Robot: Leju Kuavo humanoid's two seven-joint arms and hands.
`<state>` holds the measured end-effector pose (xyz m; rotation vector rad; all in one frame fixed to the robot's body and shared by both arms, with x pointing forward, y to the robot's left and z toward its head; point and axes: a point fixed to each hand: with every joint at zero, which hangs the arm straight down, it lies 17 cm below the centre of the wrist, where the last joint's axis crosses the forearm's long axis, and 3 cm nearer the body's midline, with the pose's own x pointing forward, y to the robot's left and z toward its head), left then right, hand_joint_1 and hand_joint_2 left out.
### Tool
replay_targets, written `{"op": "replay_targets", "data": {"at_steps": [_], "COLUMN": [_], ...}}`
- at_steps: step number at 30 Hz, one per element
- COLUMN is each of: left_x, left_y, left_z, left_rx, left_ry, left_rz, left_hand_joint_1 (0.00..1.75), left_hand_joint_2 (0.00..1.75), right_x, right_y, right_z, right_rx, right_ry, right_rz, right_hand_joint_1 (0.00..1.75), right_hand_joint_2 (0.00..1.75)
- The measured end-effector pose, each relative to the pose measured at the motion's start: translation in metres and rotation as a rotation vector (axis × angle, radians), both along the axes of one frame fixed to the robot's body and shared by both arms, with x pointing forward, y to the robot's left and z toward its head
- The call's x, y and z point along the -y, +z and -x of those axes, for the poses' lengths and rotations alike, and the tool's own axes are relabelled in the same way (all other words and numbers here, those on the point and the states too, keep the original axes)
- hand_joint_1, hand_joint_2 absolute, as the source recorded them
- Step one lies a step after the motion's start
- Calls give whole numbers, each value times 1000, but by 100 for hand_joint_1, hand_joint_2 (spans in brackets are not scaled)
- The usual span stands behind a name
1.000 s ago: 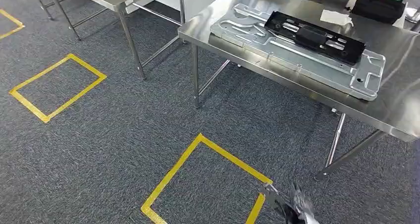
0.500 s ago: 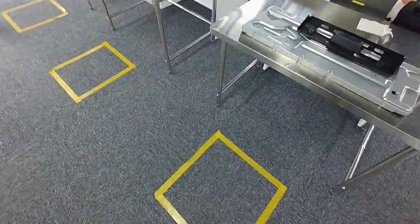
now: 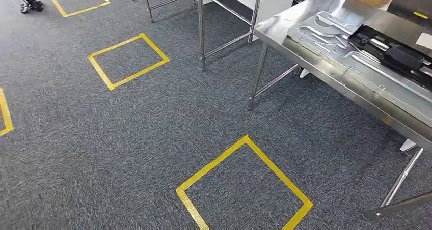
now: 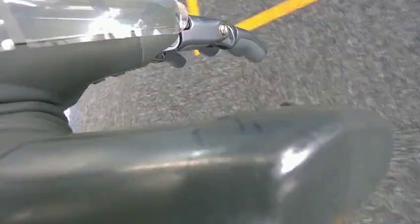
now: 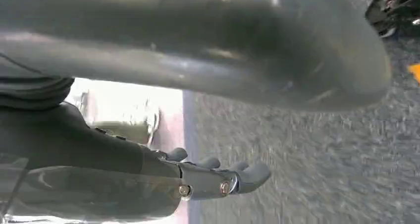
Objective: Take the parts from the cabinet and place them on the table.
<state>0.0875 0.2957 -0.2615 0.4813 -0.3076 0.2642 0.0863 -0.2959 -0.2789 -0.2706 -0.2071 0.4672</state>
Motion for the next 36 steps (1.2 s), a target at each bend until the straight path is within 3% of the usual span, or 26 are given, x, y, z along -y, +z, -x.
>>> {"op": "replay_targets", "data": {"at_steps": [7, 36], "left_x": [-13, -19], "left_y": [-1, 2], "left_z": [15, 34], "left_rx": [-47, -89], "left_ry": [86, 222], "left_rz": [-23, -61], "left_hand_joint_1": [0, 0], "left_hand_joint_2": [0, 0], "right_x": [-19, -56], "right_y": [-1, 8], "right_z": [3, -30], "right_rx": [-60, -47], "right_ry": [107, 289], "right_rz": [-5, 4], "right_hand_joint_1": [0, 0], "right_hand_joint_2": [0, 0]}}
